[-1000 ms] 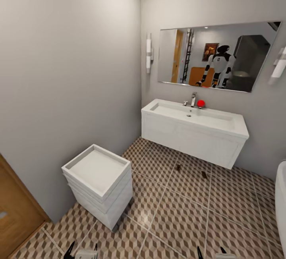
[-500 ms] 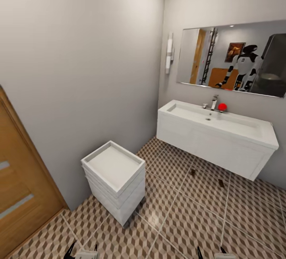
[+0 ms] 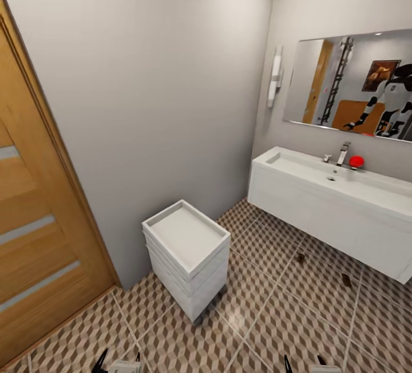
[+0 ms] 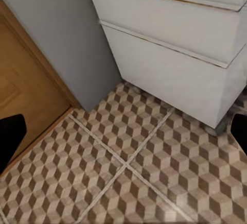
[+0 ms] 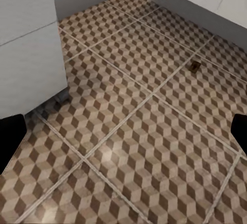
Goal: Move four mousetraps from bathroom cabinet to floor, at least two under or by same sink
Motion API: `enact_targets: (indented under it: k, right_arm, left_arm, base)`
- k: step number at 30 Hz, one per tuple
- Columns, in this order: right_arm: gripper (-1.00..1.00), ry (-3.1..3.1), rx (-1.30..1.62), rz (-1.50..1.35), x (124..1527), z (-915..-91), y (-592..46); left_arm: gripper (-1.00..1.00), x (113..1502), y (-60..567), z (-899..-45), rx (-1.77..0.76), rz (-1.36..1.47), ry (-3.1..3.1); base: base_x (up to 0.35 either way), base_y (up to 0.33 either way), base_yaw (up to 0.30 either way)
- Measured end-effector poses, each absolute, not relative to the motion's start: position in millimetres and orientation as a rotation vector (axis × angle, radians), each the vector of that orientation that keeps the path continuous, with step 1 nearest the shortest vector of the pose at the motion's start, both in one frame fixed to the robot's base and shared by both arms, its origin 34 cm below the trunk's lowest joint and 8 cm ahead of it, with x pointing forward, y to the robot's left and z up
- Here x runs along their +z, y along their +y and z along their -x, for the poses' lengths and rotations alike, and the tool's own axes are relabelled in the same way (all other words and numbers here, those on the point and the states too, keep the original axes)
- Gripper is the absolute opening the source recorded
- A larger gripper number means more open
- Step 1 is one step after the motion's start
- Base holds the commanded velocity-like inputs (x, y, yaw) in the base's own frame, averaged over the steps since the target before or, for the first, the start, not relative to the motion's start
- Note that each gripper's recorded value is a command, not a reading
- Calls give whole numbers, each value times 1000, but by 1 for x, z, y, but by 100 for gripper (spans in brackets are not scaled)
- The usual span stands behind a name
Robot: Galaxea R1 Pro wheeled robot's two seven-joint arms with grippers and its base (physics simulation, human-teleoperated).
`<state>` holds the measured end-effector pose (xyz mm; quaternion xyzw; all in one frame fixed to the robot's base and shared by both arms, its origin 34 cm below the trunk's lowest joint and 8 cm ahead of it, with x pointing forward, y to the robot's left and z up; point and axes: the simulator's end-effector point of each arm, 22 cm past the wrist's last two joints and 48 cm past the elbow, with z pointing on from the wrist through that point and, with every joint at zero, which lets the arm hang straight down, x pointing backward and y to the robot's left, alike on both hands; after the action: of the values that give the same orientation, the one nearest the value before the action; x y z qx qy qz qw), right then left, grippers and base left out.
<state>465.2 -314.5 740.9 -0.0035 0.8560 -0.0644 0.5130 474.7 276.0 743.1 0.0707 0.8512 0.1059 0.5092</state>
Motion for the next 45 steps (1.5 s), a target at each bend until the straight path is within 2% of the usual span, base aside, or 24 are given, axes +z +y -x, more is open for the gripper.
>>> enact_targets:
  k: [45]
  right_arm:
    - [100,2058,-156,8,741,-465,-315]
  left_arm:
    - [100,743,276,-475,255,-170,2050]
  base:
    - [0,0,289]
